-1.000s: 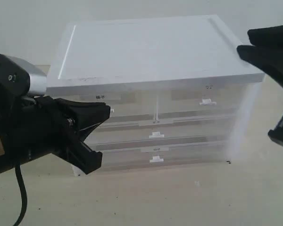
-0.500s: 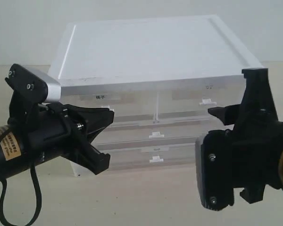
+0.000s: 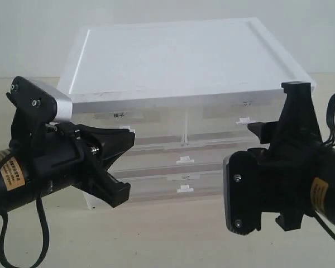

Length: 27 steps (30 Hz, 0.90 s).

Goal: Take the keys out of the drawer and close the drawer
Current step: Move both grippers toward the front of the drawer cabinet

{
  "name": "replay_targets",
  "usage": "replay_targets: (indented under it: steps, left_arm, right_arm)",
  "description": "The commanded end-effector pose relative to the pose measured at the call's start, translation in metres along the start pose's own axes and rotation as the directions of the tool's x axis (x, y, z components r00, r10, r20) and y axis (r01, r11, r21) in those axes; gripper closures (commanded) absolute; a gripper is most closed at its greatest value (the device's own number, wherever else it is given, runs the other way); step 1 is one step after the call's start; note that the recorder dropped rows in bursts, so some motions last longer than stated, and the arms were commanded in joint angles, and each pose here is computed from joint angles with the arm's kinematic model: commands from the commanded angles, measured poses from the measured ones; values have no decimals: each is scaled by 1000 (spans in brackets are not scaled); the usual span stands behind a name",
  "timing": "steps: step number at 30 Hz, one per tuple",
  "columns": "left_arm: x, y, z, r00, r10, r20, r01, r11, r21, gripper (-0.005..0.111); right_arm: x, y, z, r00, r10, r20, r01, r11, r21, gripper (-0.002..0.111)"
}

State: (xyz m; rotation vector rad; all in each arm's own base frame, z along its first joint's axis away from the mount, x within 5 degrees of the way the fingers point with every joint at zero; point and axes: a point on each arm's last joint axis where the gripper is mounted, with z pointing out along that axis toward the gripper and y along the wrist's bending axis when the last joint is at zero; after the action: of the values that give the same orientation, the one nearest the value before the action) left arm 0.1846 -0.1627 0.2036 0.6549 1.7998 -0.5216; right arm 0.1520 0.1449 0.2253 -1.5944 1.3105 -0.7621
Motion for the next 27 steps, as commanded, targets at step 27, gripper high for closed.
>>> replay_targets:
  steps: [27]
  left_arm:
    - [1, 0, 0, 1000, -7, 2, 7, 1000, -2, 102]
  right_arm:
    - [3, -3, 24, 992, 105, -67, -108, 994, -35, 75]
